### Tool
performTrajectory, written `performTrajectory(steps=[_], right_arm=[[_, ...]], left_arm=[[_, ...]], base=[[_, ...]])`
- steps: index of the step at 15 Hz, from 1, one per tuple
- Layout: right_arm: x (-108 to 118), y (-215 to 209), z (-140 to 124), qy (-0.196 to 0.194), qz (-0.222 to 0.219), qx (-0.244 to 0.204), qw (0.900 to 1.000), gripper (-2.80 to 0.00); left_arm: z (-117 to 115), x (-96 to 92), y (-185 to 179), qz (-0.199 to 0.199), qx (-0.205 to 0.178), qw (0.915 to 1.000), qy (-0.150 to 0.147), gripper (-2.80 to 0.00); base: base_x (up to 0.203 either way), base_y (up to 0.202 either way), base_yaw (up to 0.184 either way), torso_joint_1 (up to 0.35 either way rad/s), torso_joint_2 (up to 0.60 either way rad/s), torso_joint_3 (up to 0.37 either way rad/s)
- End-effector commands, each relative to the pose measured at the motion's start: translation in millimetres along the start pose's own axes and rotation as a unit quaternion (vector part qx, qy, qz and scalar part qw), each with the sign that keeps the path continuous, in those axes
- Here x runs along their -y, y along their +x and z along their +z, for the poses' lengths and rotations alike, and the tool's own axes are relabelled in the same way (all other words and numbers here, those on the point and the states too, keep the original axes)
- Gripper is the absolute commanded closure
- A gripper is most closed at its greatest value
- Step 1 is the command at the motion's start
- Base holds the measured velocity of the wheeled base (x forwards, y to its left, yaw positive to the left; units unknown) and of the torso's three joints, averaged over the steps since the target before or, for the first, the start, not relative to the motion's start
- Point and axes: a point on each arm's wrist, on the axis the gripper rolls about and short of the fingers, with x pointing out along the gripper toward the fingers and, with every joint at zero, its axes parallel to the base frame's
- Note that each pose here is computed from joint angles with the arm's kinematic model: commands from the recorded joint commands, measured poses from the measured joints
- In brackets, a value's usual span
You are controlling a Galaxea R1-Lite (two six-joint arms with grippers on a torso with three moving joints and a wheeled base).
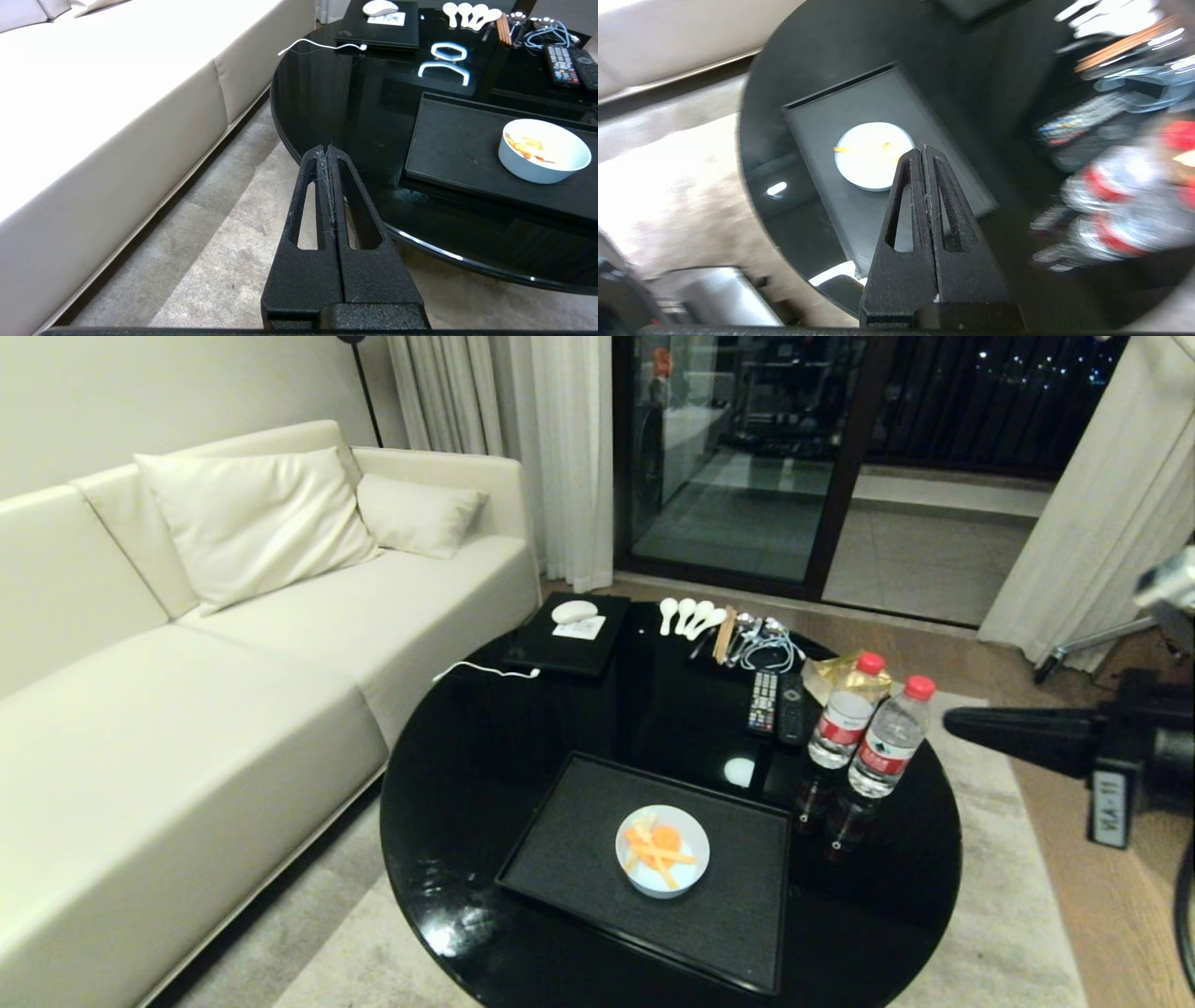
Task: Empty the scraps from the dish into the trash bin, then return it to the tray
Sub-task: Pick up the bowl with leftover food
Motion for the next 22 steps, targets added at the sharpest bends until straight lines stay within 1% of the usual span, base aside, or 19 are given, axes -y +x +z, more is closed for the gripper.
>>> performTrajectory(steps=[1,2,3,5,6,8,11,12,13,14,18,22], right_arm=[[12.7,73.7,-9.9,0.065,0.047,-0.068,0.994,0.0],[12.1,91.1,-9.9,0.104,0.051,-0.081,0.99,0.0],[11.0,105.4,-12.7,0.138,0.043,-0.098,0.985,0.0],[5.4,128.4,-23.8,0.192,0.018,-0.145,0.971,0.0],[1.9,136.6,-28.1,0.215,0.013,-0.163,0.963,0.0],[-2.8,151.5,-32.3,0.231,0.009,-0.189,0.954,0.0],[-17.0,182.6,-37.7,0.229,-0.014,-0.232,0.945,0.0],[-22.6,190.9,-37.1,0.236,-0.013,-0.241,0.941,-2.8],[-28.3,198.1,-38.4,0.242,-0.012,-0.254,0.936,-2.8],[-32.0,204.6,-39.9,0.242,-0.02,-0.266,0.933,-2.8],[-33.7,228.4,-57.6,0.236,-0.043,-0.302,0.923,-2.8],[-34.1,247.3,-87.7,0.215,-0.105,-0.339,0.91,-2.8]], left_arm=[[0.0,0.0,0.0,0.0,0.0,1.0,0.0,0.0],[0.0,0.0,0.0,0.0,0.0,1.0,0.0,0.0],[0.0,0.0,0.0,0.0,0.0,1.0,0.0,0.0],[0.0,0.0,0.0,0.0,0.0,1.0,0.0,0.0],[0.0,0.0,0.0,0.0,0.0,1.0,0.0,0.0],[0.0,0.0,0.0,0.0,0.0,1.0,0.0,0.0],[0.0,0.0,0.0,0.0,0.0,1.0,0.0,0.0],[0.0,0.0,0.0,0.0,0.0,1.0,0.0,0.0],[0.0,0.0,0.0,0.0,0.0,1.0,0.0,0.0],[0.0,0.0,0.0,0.0,0.0,1.0,0.0,0.0],[0.0,0.0,0.0,0.0,0.0,1.0,0.0,0.0],[0.0,0.0,0.0,0.0,0.0,1.0,0.0,0.0]], base=[[0.0,0.0,0.0,0.0,0.0,0.0],[0.0,0.0,0.0,0.0,0.0,0.0],[0.0,0.0,0.0,0.0,0.0,0.0],[0.0,0.0,0.0,0.0,0.0,0.0],[0.0,0.0,0.0,0.0,0.0,0.0],[0.0,0.0,0.0,0.0,0.0,0.0],[0.0,0.0,0.0,0.0,0.0,0.0],[0.0,0.0,0.0,0.0,0.0,0.0],[0.0,0.0,0.0,0.0,0.0,0.0],[0.0,0.0,0.0,0.0,0.0,0.0],[0.0,0.0,0.0,0.0,0.0,0.0],[0.0,0.0,0.0,0.0,0.0,0.0]])
